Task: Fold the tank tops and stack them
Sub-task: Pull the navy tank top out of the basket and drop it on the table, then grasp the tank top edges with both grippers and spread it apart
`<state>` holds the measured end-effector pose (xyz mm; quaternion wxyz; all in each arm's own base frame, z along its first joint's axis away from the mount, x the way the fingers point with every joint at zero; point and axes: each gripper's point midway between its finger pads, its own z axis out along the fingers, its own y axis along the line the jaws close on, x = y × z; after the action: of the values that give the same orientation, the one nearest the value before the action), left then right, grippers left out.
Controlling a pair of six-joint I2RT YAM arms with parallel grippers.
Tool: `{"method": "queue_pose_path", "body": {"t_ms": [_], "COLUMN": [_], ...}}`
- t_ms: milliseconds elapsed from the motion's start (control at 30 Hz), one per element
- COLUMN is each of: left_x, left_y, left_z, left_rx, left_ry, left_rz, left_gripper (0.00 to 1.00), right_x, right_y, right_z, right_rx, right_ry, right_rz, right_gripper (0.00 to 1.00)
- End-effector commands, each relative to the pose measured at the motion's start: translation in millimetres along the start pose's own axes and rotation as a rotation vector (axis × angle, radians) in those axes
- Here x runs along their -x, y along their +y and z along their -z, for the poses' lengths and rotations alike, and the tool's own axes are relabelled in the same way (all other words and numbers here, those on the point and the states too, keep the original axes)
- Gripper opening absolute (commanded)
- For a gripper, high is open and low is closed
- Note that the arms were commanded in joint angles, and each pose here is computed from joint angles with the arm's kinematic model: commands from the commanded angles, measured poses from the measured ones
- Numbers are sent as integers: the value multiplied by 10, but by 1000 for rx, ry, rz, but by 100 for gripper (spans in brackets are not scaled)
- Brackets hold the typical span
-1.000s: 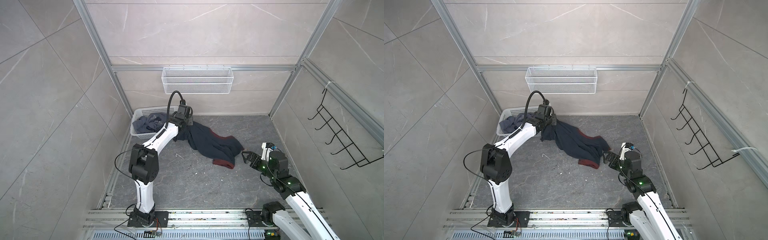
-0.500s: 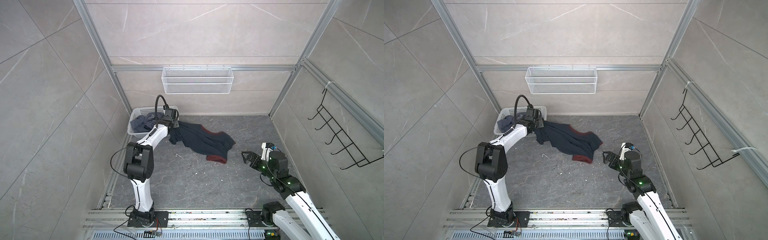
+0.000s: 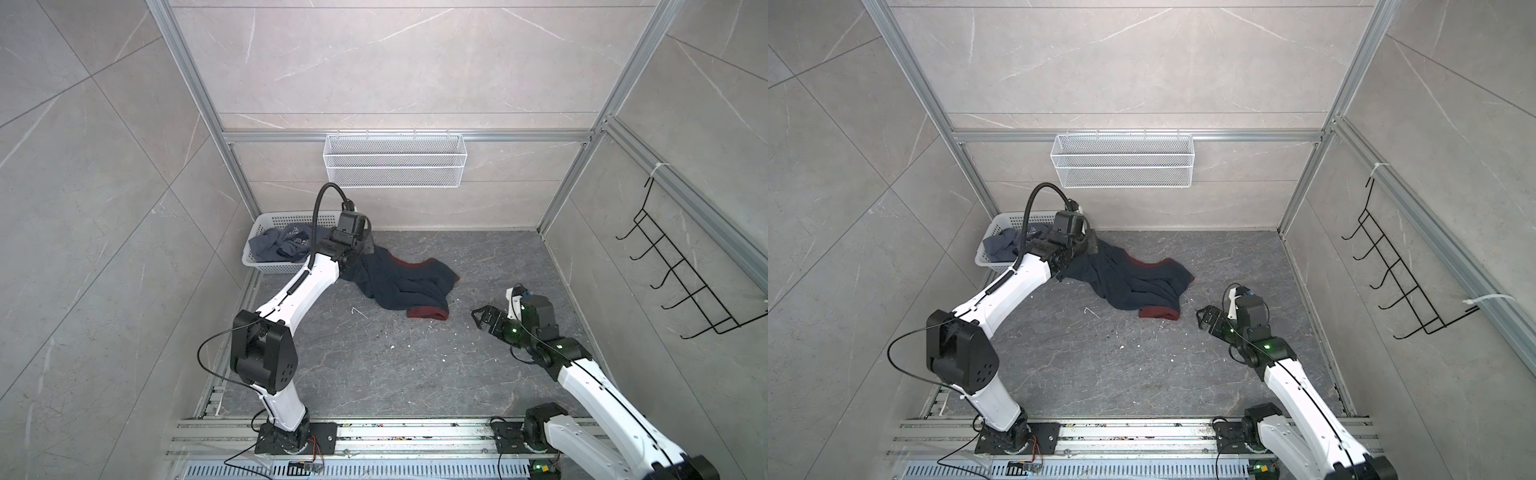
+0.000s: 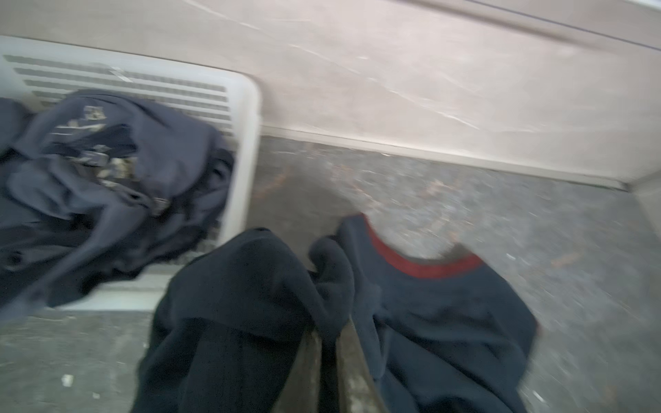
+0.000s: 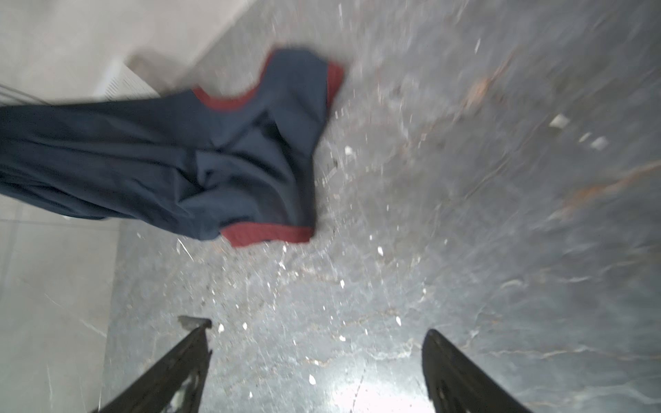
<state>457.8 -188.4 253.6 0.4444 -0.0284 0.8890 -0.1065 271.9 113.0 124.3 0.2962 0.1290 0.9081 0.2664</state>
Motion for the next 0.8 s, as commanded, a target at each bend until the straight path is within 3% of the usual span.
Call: {"method": "queue_pose_path", "body": {"t_ms": [0, 267, 567, 767], "left_x": [-189, -760, -1558, -1822], "left_y": [139, 602, 930, 1011], "left_z": [303, 705, 766, 716], "left_rx": [22, 119, 169, 190], "left_ry": [32, 72, 213, 277], "left_rz": [73, 132, 134, 120], "left_gripper": [0, 0, 0, 18], "right_x": [-124, -366, -271, -202], "right_y": [287, 808, 824, 836], "right_z": [-226, -771, -1162, -1249], "right_rx": [77, 141, 53, 20], "right_ry": [88, 177, 177, 180], "right_rz": [48, 132, 181, 207], "right_gripper": [89, 80, 63, 48]}}
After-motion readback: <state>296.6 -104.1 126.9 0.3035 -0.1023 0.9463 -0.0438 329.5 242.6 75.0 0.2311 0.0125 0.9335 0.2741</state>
